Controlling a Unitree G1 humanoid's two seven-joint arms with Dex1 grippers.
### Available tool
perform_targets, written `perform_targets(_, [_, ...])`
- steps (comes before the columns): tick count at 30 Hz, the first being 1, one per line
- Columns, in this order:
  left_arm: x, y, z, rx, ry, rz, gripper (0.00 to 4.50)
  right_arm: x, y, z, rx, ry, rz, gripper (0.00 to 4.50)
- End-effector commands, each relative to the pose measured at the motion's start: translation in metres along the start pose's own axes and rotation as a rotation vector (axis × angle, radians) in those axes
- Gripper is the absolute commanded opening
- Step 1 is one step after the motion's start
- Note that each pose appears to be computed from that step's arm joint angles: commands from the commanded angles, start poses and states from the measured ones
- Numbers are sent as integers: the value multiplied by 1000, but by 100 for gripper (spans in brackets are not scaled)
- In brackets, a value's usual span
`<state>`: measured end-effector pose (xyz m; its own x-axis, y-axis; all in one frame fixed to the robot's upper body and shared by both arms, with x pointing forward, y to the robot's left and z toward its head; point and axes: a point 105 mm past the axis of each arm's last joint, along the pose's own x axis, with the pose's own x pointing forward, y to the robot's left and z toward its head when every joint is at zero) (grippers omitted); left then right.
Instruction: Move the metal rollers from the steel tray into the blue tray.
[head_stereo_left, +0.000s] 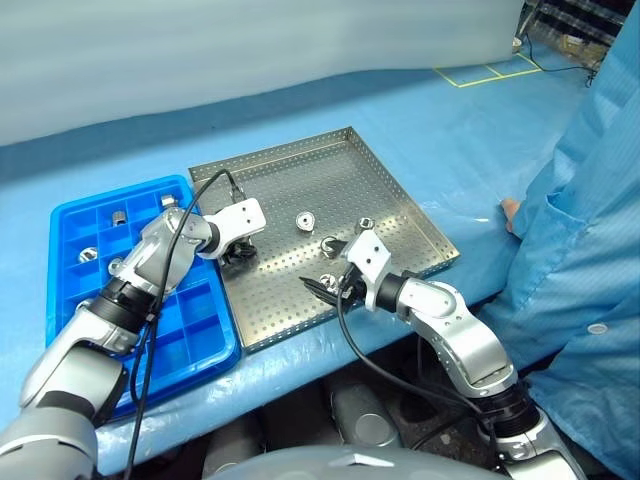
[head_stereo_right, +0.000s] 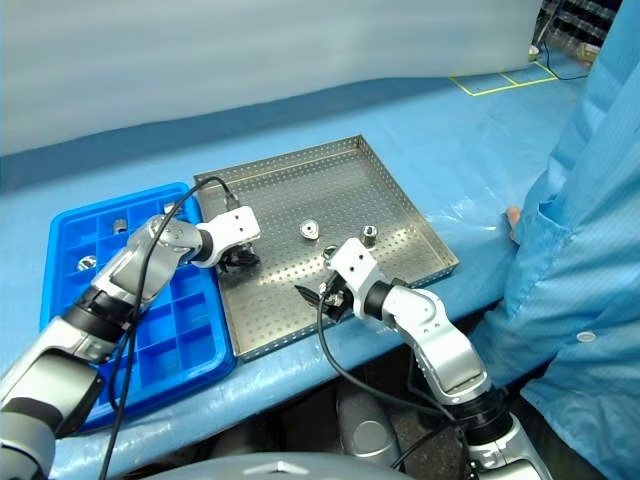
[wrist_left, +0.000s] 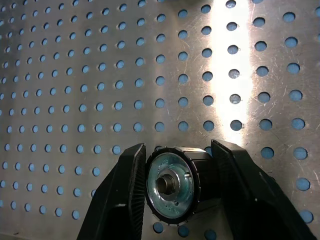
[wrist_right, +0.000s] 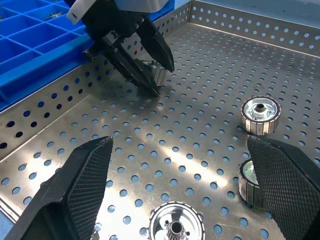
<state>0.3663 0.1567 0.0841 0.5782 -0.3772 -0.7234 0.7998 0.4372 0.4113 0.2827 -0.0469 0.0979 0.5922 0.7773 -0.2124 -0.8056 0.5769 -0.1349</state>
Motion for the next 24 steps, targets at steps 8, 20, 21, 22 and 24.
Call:
perform_targets(8, [-25,9,33,-330,-289,-57,176,1,2,19,-41,-69,11,450])
perform_targets(20, [-99,-4,24,-470,-479,133,176,4,13,43,-43,-168,155,450])
perform_targets(21, [-106,-8,18,-477,-471,167,176,4,14,44,-47,-167,166,450])
perform_targets(22, [-113,-13,11,-487,-456,209,176,5,15,44,-51,-164,179,450])
perform_targets(24, [-124,-20,-1,-502,-423,282,176,6,16,45,-56,-161,201,450])
